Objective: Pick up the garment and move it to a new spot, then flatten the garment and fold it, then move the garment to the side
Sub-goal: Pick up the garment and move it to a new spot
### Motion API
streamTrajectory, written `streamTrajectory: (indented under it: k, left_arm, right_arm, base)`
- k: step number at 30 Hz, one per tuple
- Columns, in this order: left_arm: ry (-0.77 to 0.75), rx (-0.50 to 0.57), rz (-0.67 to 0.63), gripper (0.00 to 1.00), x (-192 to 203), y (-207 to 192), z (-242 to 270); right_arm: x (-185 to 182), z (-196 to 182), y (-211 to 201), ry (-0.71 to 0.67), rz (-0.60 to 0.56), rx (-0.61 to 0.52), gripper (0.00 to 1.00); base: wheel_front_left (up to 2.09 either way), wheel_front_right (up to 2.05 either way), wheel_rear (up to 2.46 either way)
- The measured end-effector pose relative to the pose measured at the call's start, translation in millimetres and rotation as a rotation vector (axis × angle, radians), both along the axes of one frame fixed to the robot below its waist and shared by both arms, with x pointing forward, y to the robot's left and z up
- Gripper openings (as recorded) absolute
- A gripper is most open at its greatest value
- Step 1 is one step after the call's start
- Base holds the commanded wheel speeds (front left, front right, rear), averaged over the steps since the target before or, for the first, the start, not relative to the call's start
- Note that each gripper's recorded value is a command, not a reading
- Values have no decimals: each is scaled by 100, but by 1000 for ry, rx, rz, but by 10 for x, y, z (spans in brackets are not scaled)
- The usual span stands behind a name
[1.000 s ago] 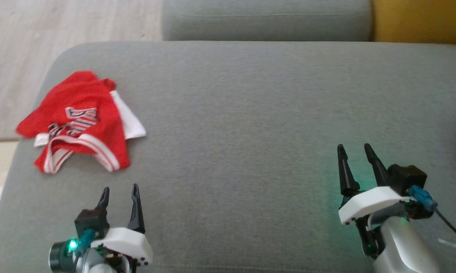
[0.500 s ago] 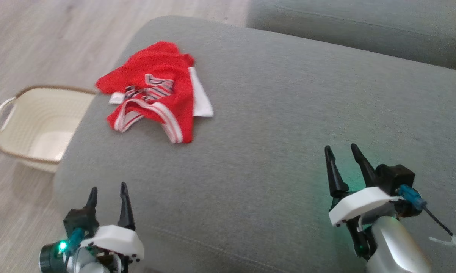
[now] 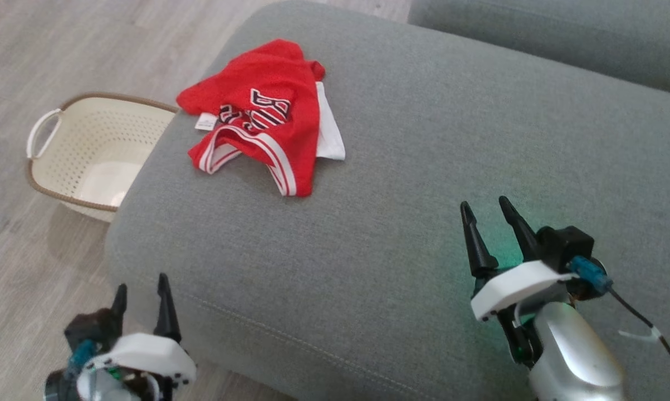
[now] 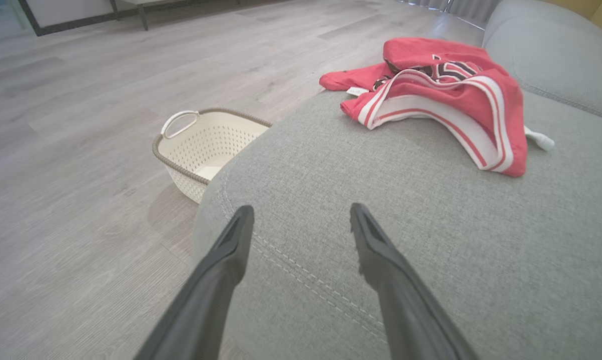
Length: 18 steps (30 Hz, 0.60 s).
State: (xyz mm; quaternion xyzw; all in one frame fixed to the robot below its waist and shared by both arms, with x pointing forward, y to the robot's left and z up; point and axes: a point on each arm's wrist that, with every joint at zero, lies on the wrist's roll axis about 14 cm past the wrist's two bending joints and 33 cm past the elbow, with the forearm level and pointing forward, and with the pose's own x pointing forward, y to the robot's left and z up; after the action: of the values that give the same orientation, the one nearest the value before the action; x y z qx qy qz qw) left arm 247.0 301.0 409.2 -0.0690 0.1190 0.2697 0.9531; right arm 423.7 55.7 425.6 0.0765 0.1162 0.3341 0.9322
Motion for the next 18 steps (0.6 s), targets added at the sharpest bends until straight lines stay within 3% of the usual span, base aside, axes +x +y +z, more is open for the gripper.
streamTrajectory:
  k: [3,10,18]
  left_arm:
    - [11,-12,-5,100,114,64,-43]
    - [-63,-17,-113,100,891,139,149]
    - [-8,-26,-229,100,1525,84,-7]
  right_arm:
    - [50,-34,-24,5,-7,2,100]
    - [234,-105,-122,-9,-29,-13,100]
    - [444,-63,-292,-42,-70,0,100]
  base:
    - [0,0,0]
    - [0,0,0]
    - [0,0,0]
